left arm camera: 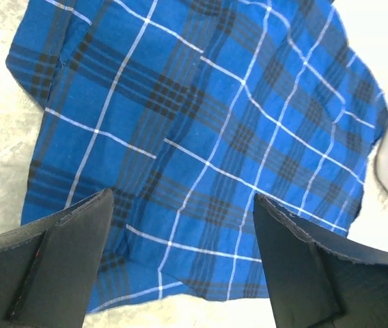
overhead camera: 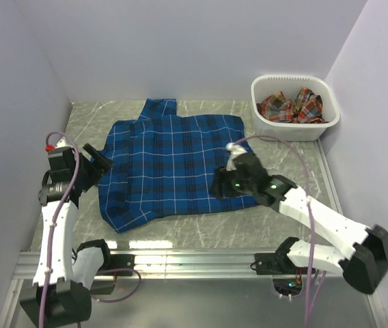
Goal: Fold and stack the long sleeve shirts
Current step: Flatten the shirt out
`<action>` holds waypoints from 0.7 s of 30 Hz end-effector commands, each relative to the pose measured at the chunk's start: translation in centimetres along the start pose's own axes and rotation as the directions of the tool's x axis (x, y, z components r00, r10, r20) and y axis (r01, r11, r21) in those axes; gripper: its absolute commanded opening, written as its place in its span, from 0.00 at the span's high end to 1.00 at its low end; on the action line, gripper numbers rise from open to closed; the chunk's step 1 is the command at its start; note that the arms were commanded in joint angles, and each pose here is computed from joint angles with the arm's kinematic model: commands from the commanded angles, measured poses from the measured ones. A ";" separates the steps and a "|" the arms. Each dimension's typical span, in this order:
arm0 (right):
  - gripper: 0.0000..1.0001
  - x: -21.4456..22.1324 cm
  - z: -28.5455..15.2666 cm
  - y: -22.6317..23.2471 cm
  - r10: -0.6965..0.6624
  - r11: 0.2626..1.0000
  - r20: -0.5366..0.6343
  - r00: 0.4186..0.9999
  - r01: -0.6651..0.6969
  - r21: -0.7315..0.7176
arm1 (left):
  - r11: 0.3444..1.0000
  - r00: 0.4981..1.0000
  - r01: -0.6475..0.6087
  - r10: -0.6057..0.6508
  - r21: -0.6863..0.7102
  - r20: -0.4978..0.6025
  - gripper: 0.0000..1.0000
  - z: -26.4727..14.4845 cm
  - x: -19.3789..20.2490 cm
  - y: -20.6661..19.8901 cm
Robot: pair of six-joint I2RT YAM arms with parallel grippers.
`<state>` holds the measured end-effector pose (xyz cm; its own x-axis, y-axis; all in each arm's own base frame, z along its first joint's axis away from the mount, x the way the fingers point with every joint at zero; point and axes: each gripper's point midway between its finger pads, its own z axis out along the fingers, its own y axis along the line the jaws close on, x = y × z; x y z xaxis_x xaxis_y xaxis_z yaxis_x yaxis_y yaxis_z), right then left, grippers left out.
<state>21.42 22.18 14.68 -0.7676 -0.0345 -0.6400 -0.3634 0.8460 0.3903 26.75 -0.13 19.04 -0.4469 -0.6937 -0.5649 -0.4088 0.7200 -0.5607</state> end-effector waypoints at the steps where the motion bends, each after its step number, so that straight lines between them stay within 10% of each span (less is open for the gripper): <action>1: 0.31 -2.3 1.3 4.9 -0.239 0.966 0.055 0.969 0.243 -0.088 | 0.998 0.999 -0.038 0.038 0.044 0.019 0.11 1.7 -0.7 -0.5; 13: 0.40 6.0 8.0 19.5 -0.772 0.578 0.037 0.635 0.725 -0.376 | 0.999 1.000 -0.029 0.029 -0.046 0.005 0.12 8.9 -3.6 0.4; 21: 0.61 10.3 13.9 19.0 -0.848 0.509 -0.082 0.523 0.764 -0.396 | 0.996 0.998 -0.064 0.064 -0.056 0.003 0.12 9.0 -3.7 0.8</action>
<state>12.75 44.64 6.33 -0.1919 -0.7655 -0.6141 -0.9747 0.2217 0.0282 34.28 2.22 12.98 -0.5106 -0.6771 -0.5299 -0.4695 0.7359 -0.4879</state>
